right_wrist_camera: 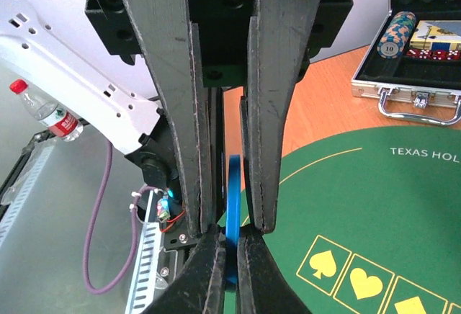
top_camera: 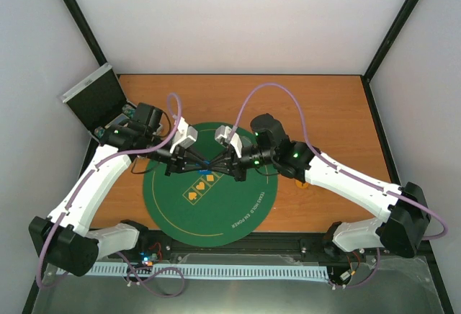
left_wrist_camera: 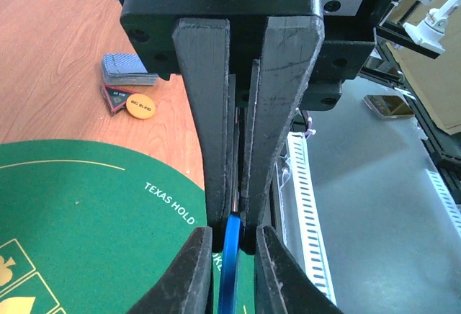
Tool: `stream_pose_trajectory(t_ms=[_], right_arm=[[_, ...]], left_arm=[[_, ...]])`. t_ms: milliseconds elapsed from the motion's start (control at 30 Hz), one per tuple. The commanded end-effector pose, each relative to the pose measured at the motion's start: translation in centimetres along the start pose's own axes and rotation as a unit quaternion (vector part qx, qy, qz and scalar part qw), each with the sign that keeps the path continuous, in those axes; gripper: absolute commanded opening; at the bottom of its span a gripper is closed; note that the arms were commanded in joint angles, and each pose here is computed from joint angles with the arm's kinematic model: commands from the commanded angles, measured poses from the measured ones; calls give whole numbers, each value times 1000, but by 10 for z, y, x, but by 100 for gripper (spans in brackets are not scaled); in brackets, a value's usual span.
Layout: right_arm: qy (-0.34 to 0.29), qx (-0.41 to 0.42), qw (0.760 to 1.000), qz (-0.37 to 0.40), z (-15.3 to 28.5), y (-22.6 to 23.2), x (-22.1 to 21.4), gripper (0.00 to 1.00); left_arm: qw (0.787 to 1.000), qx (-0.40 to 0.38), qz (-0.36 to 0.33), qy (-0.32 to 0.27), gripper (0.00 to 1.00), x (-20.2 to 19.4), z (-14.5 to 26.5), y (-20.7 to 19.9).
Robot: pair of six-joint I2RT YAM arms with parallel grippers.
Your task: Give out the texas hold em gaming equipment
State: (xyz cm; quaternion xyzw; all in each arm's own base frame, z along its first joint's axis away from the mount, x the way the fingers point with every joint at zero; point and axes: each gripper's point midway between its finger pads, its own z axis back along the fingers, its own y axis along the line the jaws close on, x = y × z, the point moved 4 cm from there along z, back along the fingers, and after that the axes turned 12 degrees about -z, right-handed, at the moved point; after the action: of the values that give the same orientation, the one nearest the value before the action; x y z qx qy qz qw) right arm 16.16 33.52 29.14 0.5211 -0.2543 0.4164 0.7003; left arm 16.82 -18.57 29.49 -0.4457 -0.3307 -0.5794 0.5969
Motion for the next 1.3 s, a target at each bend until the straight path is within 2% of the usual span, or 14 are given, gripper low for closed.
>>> stream_pose_trajectory(t_ms=[0,233,267,300,400,500,633,800,900,1033,1267], right_arm=[[-19,-6,999,40,6,11,13,3],[-22,-17,999,34,8,8,12,4],[-25,-28,999,32,8,6,12,11],[-27,-41,998,28,9,3,12,23],[-34,-83,996,23,14,-6,12,45],[-41,-119,992,14,21,-14,9,57],[-46,-140,989,4,26,-19,3,58],[-30,-172,984,-21,26,-32,-6,61],[-33,-198,979,-26,33,-37,-9,66],[-44,-289,954,-65,53,-64,-13,78],[-32,-446,882,-147,85,-116,-36,84]], left_arm=[[1000,-10,-18,1,1,1,1,-11],[1000,-11,-24,5,1,-1,3,-16],[1000,-5,-28,7,1,0,3,-16],[1000,7,-28,13,1,1,4,-13],[998,49,-22,30,1,2,8,-4],[995,90,-3,46,1,-2,12,10],[991,119,25,46,1,-14,16,26],[982,156,68,83,0,-45,12,49],[971,192,101,98,1,-57,19,69],[941,279,139,130,1,-80,35,97],[912,348,162,145,1,-94,51,113]])
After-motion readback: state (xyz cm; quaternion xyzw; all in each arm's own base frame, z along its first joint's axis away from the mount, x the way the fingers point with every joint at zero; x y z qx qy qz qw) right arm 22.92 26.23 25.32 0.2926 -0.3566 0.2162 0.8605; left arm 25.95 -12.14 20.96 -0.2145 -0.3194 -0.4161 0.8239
